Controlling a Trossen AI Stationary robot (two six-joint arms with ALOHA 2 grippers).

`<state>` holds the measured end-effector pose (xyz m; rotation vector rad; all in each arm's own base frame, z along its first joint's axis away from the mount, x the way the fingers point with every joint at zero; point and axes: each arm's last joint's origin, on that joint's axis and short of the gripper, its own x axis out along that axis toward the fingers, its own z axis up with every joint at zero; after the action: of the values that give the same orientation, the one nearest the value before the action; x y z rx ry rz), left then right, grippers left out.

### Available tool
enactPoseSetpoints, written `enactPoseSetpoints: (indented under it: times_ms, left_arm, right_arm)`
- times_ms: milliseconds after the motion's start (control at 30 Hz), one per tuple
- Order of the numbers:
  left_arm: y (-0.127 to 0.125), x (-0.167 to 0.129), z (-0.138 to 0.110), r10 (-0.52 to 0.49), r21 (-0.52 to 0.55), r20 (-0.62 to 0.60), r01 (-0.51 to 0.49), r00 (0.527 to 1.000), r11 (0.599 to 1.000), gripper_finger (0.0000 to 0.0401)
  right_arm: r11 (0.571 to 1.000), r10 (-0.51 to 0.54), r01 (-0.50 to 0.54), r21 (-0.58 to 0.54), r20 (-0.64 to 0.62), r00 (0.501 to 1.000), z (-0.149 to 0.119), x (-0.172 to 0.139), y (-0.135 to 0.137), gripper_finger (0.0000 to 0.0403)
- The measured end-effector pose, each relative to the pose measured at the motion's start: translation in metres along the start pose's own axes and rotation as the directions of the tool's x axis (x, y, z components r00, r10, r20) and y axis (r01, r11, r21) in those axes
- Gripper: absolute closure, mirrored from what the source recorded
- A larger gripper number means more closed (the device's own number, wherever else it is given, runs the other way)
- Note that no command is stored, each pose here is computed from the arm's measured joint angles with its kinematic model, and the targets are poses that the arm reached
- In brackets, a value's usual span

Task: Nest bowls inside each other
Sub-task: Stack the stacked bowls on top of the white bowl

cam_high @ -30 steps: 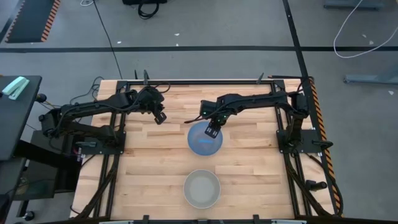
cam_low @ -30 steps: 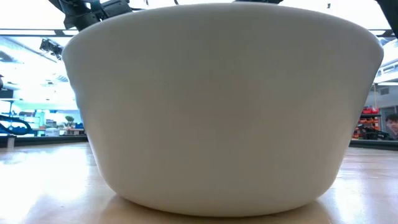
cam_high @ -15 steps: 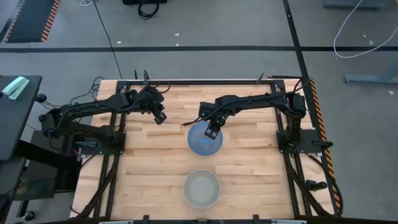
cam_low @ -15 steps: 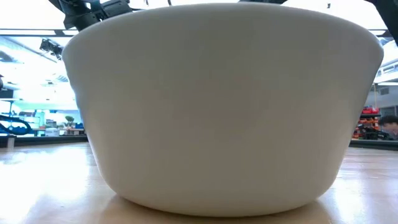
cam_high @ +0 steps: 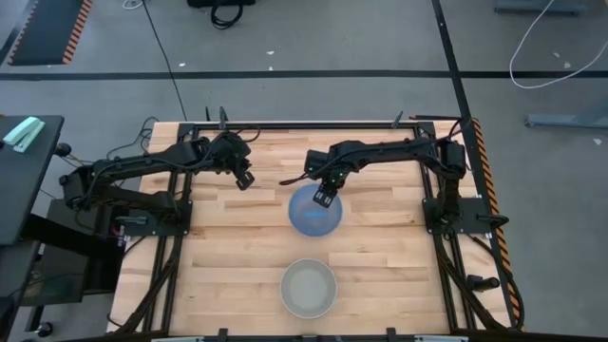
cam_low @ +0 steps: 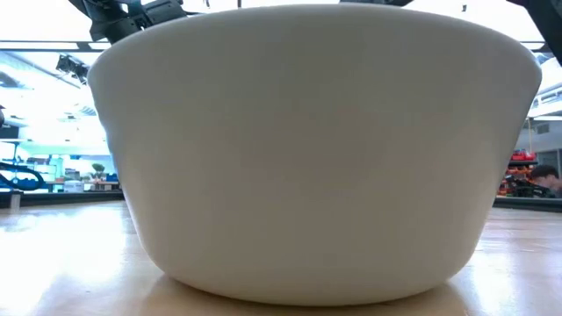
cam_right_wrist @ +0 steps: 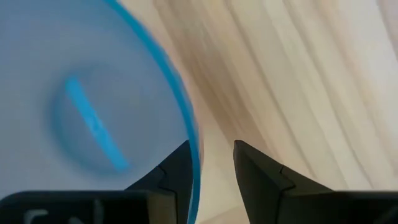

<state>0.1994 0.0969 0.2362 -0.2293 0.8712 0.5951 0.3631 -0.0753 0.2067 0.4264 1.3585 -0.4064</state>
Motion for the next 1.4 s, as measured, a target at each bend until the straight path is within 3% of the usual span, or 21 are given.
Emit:
enactPoseSetpoints:
  times_ms: [367, 633, 1133, 1400]
  left_arm:
    - [0.000, 0.000, 0.000, 0.000, 0.003, -0.001, 0.000, 1.000, 1.000, 0.0330]
    - [0.000, 0.000, 0.000, 0.000, 0.004, -0.001, 0.000, 1.000, 1.000, 0.0337]
    - [0.000, 0.000, 0.000, 0.000, -0.004, 0.000, 0.000, 1.000, 1.000, 0.0339]
    - [0.000, 0.000, 0.000, 0.000, -0.006, 0.000, 0.000, 1.000, 1.000, 0.0337]
  right_arm:
    - [0.999, 0.044, -0.042, 0.022, -0.092, 0.995, -0.017, 0.025, -0.009, 0.0280]
    - [0.993, 0.119, -0.118, 0.024, -0.070, 0.990, -0.023, 0.040, -0.010, 0.0281]
    - [0.992, 0.127, -0.126, 0.023, -0.051, 0.991, -0.021, 0.038, -0.009, 0.0346]
    - [0.992, 0.124, -0.123, 0.026, -0.052, 0.991, -0.021, 0.038, -0.009, 0.0350]
